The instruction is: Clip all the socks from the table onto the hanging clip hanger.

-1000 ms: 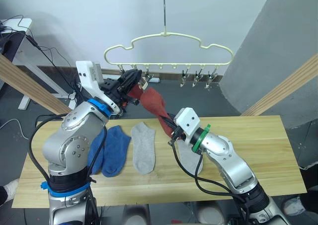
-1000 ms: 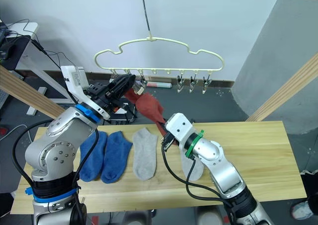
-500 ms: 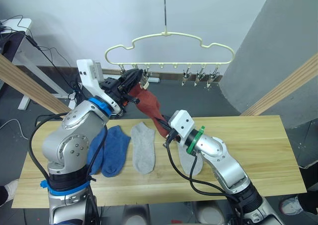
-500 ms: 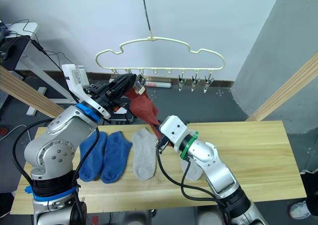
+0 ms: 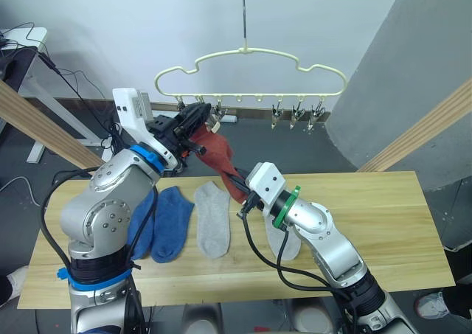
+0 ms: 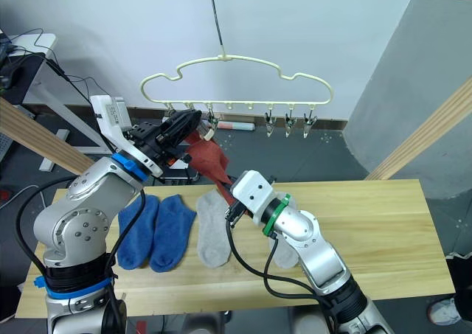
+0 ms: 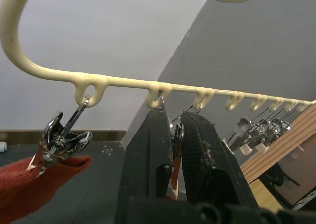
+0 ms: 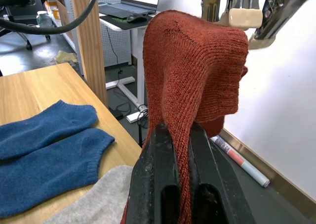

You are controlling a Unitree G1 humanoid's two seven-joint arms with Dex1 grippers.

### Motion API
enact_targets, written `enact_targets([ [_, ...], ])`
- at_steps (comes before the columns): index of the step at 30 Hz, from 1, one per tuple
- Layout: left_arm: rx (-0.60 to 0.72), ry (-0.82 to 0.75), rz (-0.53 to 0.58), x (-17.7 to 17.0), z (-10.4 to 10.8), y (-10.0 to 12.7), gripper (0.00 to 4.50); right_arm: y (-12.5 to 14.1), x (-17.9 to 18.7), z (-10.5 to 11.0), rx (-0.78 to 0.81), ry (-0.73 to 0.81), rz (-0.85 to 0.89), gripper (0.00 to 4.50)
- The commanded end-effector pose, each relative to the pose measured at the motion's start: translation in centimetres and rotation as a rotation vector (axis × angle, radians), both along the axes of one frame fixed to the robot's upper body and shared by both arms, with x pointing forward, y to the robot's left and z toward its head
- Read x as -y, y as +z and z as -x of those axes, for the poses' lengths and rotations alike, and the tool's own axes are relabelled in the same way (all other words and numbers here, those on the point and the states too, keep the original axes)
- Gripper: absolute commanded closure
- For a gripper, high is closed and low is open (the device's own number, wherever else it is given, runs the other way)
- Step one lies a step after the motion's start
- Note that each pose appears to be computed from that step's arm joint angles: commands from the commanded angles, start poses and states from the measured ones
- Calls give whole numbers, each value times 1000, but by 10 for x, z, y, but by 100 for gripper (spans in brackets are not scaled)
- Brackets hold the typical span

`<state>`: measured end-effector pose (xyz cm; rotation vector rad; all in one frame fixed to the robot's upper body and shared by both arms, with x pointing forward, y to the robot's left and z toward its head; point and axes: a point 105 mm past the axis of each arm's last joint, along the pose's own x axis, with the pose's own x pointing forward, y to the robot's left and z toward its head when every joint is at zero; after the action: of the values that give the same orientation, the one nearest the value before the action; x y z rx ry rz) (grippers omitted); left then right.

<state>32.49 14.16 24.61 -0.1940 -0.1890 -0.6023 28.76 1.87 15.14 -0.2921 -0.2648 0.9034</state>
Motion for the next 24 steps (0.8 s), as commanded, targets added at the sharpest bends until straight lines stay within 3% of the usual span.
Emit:
enact_targets([
  [1,72,-26,5,0,8,15,426,16,0,5,56,5,-41,450],
  [24,35,-29,6,0,8,11,426,20,-11,9,36,31,-114,450],
])
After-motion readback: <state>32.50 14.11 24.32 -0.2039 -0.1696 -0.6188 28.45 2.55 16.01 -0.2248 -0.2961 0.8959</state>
